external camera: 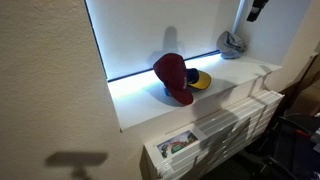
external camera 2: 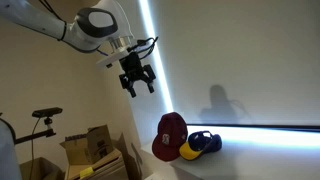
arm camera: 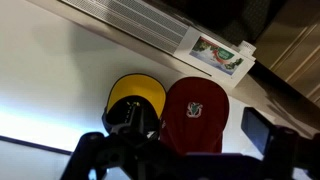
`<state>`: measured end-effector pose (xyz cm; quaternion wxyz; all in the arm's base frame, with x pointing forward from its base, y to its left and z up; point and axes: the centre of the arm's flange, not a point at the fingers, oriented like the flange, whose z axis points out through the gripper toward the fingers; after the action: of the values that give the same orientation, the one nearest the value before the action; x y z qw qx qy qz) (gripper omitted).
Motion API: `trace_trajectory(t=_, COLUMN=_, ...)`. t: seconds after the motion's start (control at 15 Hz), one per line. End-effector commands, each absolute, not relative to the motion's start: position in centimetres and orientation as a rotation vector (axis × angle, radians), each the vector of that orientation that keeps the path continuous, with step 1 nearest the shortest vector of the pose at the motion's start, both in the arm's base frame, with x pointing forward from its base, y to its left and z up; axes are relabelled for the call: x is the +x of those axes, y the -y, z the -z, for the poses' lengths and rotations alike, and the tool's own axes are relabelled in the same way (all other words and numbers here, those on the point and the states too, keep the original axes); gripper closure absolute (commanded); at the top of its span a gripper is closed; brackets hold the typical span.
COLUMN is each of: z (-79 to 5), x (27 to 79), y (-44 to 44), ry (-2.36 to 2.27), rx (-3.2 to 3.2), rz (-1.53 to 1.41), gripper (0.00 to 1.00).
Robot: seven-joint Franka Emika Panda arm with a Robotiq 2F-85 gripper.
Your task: Place the maroon on the windowsill
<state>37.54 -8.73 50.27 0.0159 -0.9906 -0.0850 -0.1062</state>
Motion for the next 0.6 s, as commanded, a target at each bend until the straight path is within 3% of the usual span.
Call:
trace_trajectory(t=0.0, z=-50.27, x=37.54, y=8.73, ry=0.264, rx=-3.081, rz=0.330, gripper=0.00)
trace_trajectory(t=0.53, z=-50.23, x=38.41, y=7.79, ry=0.414, rx=-3.070, rz=0.320, gripper=0.00)
